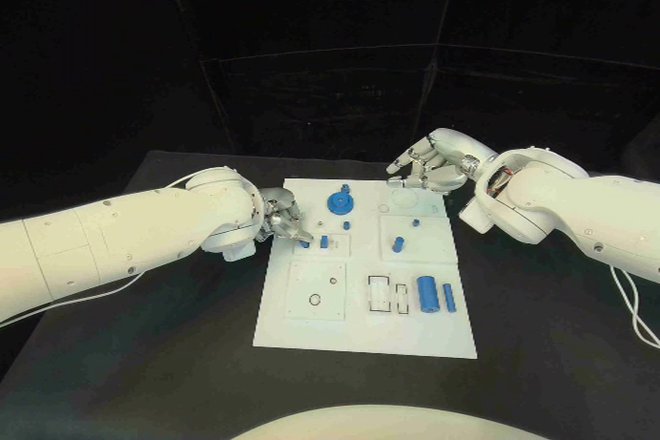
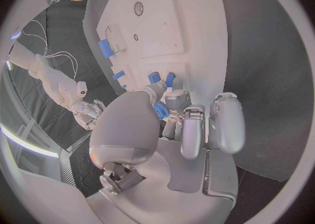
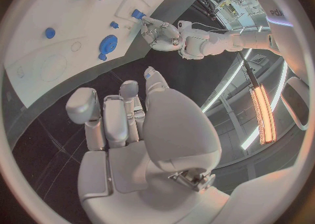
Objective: Assemble the parts on the task board
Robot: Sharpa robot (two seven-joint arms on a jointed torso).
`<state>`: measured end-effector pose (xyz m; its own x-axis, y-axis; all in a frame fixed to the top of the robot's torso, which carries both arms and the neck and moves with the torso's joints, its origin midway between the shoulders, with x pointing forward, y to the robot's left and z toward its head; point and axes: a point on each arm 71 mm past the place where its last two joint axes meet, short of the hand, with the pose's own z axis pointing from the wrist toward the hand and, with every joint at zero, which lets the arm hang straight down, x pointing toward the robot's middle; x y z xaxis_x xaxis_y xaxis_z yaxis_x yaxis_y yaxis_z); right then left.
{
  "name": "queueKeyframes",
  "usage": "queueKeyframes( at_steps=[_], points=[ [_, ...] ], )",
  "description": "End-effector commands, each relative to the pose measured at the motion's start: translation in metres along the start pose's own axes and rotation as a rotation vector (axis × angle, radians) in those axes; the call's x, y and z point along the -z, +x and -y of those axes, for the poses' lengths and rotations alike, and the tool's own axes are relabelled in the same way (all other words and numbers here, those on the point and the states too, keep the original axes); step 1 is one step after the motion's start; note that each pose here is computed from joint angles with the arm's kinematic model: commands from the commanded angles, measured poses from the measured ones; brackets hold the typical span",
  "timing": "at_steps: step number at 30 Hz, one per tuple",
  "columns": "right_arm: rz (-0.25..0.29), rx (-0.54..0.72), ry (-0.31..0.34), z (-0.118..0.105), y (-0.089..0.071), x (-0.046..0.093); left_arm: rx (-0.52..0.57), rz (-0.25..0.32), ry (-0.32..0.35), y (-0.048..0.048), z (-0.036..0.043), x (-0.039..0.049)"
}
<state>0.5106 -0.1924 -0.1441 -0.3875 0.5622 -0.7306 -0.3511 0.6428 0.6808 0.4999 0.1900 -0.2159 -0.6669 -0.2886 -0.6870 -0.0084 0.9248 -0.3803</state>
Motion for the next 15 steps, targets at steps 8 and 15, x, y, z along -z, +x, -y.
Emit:
queueKeyframes(
  at_steps=[8, 15],
  points=[
    [-0.004, 0.001, -0.014, -0.0025, 0.0002, -0.0002, -0.023, -0.031, -0.026, 0.0034, 0.0008, -0.0034],
    [-0.005, 0.001, -0.014, -0.0025, 0.0001, 0.0000, -0.028, -0.038, -0.029, 0.0046, 0.0014, -0.0045]
  ],
)
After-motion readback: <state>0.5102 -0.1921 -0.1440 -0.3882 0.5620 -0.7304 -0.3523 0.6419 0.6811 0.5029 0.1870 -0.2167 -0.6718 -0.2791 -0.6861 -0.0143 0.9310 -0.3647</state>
